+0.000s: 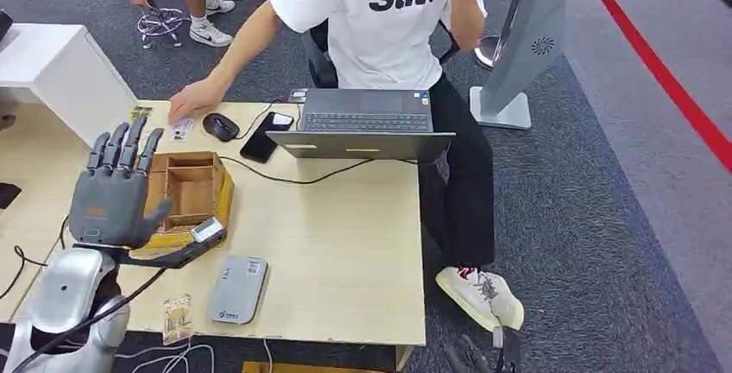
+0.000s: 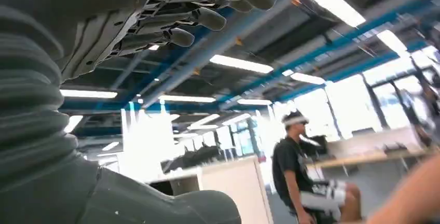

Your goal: Pass the card to the sensor for recognition and then transmit it.

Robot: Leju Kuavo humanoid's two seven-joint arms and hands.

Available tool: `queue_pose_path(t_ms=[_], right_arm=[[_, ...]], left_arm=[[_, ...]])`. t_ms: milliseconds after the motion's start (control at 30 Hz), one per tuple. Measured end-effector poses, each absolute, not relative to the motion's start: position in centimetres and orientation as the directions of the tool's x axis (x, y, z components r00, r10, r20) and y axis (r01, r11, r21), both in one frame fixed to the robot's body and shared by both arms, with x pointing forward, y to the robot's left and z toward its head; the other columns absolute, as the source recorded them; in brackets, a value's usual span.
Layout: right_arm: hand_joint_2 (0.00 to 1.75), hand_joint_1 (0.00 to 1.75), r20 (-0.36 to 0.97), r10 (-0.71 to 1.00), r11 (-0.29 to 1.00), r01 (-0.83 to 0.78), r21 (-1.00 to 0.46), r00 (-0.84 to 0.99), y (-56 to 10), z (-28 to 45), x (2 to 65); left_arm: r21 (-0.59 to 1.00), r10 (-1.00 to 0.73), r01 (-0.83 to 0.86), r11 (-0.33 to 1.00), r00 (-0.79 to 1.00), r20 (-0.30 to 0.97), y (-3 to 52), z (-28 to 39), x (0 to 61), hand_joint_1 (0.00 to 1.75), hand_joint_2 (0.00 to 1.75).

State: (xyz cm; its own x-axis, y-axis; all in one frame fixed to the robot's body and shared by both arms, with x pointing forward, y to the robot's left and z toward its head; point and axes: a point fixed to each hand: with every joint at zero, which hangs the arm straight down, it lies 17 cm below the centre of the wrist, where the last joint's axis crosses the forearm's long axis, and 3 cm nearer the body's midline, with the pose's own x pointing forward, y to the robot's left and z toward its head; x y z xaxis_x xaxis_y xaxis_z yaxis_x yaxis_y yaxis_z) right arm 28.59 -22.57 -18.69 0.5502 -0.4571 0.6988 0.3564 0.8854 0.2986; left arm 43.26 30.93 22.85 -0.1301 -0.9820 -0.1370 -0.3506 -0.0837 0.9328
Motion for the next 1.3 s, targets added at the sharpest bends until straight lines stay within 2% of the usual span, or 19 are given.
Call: queue_pose_path(t_ms=[133, 600, 767, 900, 1300], right_arm=[[1.75, 0.00, 0.696, -0.462, 0.882, 0.363, 0.299, 0.549, -22.6, -18.8, 28.3], [1.75, 0.00, 0.699, -0.458, 0.884, 0.362, 0.295, 0.550, -22.7, -18.8, 28.4], [1.75, 0.00, 0.698, -0.459, 0.884, 0.363, 0.295, 0.550, -22.7, -18.8, 28.4], [1.75, 0.00, 0.698, -0.459, 0.884, 0.361, 0.297, 0.549, -22.7, -18.8, 28.4], [1.75, 0.00, 0.700, -0.440, 0.896, 0.333, 0.295, 0.563, -22.0, -18.7, 28.6]], left_arm=[[0.963, -0.975, -0.253, -0.097, -0.171, -0.143, 31.9, 18.3, 41.6, 0.00, 1.75], [0.986, -0.970, -0.074, -0.146, -0.184, -0.158, 33.9, 11.9, 39.7, 0.00, 1.75], [0.987, -0.970, -0.056, -0.151, -0.187, -0.159, 33.9, 11.1, 39.7, 0.00, 1.75], [0.971, -0.967, -0.126, -0.203, -0.130, -0.219, 34.6, 12.3, 40.4, 0.00, 1.75], [0.965, -0.976, -0.158, -0.211, -0.030, -0.218, 37.0, 11.7, 43.1, 0.00, 1.75]])
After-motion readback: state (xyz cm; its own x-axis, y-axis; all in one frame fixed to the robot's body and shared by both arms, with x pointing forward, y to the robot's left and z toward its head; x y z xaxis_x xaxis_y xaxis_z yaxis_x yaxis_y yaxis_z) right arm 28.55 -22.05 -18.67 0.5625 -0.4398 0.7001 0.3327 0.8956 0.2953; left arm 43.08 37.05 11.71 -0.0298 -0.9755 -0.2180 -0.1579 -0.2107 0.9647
